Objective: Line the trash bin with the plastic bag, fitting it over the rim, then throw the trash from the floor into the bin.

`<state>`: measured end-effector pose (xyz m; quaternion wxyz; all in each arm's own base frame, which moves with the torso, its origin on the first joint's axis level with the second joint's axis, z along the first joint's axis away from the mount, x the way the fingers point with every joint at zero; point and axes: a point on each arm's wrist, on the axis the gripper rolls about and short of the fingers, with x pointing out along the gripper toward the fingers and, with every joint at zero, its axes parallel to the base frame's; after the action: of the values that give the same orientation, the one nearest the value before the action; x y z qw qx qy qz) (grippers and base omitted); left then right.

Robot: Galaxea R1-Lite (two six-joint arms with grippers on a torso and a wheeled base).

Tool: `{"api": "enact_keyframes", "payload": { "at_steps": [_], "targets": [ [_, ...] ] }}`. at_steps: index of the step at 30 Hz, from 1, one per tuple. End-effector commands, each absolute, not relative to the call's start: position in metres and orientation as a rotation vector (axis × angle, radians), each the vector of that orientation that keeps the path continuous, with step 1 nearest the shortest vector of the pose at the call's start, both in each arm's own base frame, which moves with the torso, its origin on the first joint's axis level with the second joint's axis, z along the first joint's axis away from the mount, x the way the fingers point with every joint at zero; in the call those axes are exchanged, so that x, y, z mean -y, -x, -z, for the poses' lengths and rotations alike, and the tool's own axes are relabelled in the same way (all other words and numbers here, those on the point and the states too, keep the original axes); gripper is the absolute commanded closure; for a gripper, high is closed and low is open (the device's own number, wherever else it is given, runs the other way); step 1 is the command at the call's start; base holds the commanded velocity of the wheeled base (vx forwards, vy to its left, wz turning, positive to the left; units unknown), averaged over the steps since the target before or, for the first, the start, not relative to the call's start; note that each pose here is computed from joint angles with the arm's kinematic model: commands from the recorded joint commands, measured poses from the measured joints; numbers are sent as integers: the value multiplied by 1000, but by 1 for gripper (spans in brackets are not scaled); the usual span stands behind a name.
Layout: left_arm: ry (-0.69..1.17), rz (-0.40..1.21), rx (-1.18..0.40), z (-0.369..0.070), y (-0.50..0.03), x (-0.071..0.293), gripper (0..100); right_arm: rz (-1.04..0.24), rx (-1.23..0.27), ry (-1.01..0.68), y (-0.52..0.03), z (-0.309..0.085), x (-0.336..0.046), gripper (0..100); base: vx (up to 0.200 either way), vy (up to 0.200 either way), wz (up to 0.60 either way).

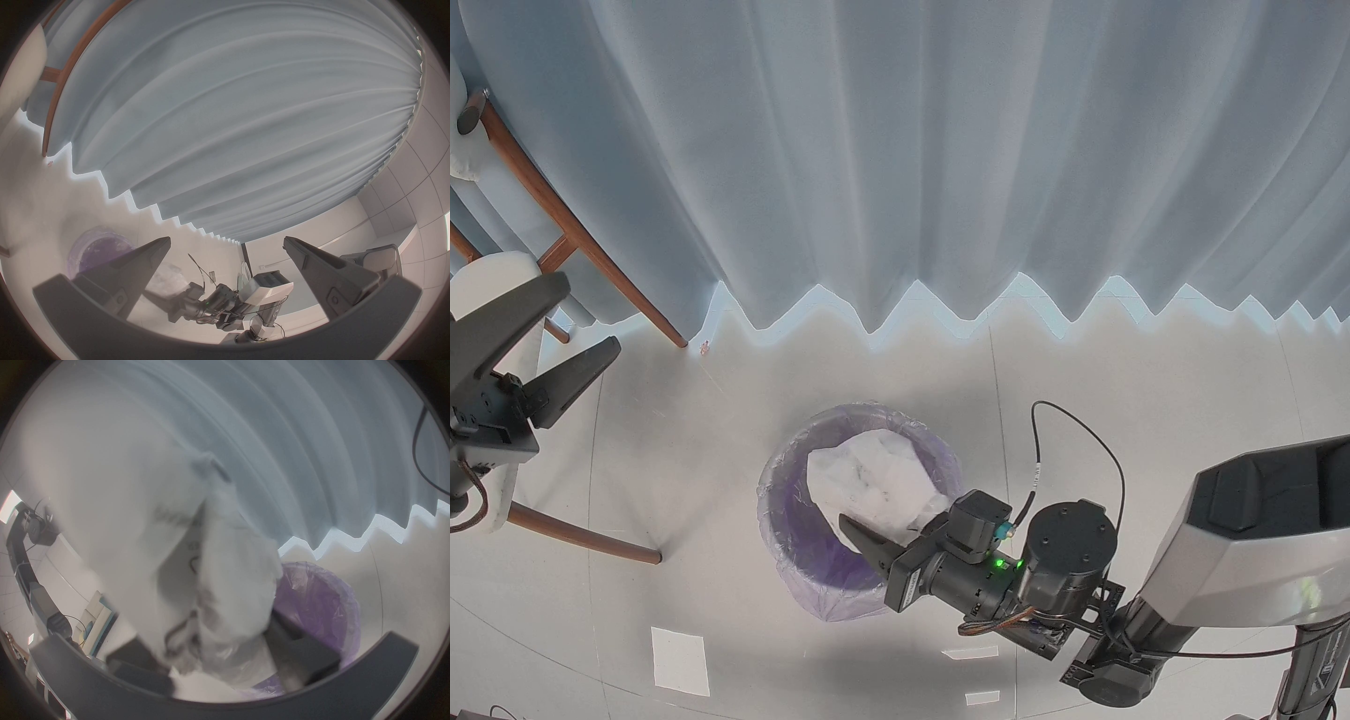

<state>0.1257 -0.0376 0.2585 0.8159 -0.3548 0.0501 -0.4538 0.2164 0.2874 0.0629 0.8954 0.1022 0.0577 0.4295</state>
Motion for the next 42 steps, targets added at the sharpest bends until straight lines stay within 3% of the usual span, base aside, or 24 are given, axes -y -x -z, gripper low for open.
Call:
{"api": "enact_keyframes", "payload": {
  "at_steps": [1,10,14,18,21,27,30,36,39,42],
  "targets": [
    [756,970,-104,-259,-125,38,0,-891,-131,-207,-220,-49,-295,0,0,0,0],
    [751,975,-95,-260,-123,37,0,-881,-131,-212,-208,-68,-274,0,0,0,0],
    [722,982,-69,-263,-120,36,0,-806,-56,-248,-207,-102,-244,0,0,0,0],
    [440,1028,81,-257,-94,33,0,-641,52,-263,-197,-143,-184,0,0,0,0],
    [252,988,185,-255,-87,29,0,-486,75,-167,-177,-154,-134,0,0,0,0],
    [117,675,182,-235,-70,6,0,-183,34,-31,-106,-149,-48,0,0,0,0],
    [96,631,205,-202,-29,11,0,-76,73,-43,-63,-151,-18,0,0,0,0],
    [81,643,224,-139,31,23,0,157,6,41,-8,-113,5,0,0,0,0],
    [12,677,130,-104,22,22,0,196,-10,57,18,-83,6,0,0,0,0],
    [-49,642,46,-91,20,21,0,127,43,-4,24,-84,3,0,0,0,0]
  ]
}}
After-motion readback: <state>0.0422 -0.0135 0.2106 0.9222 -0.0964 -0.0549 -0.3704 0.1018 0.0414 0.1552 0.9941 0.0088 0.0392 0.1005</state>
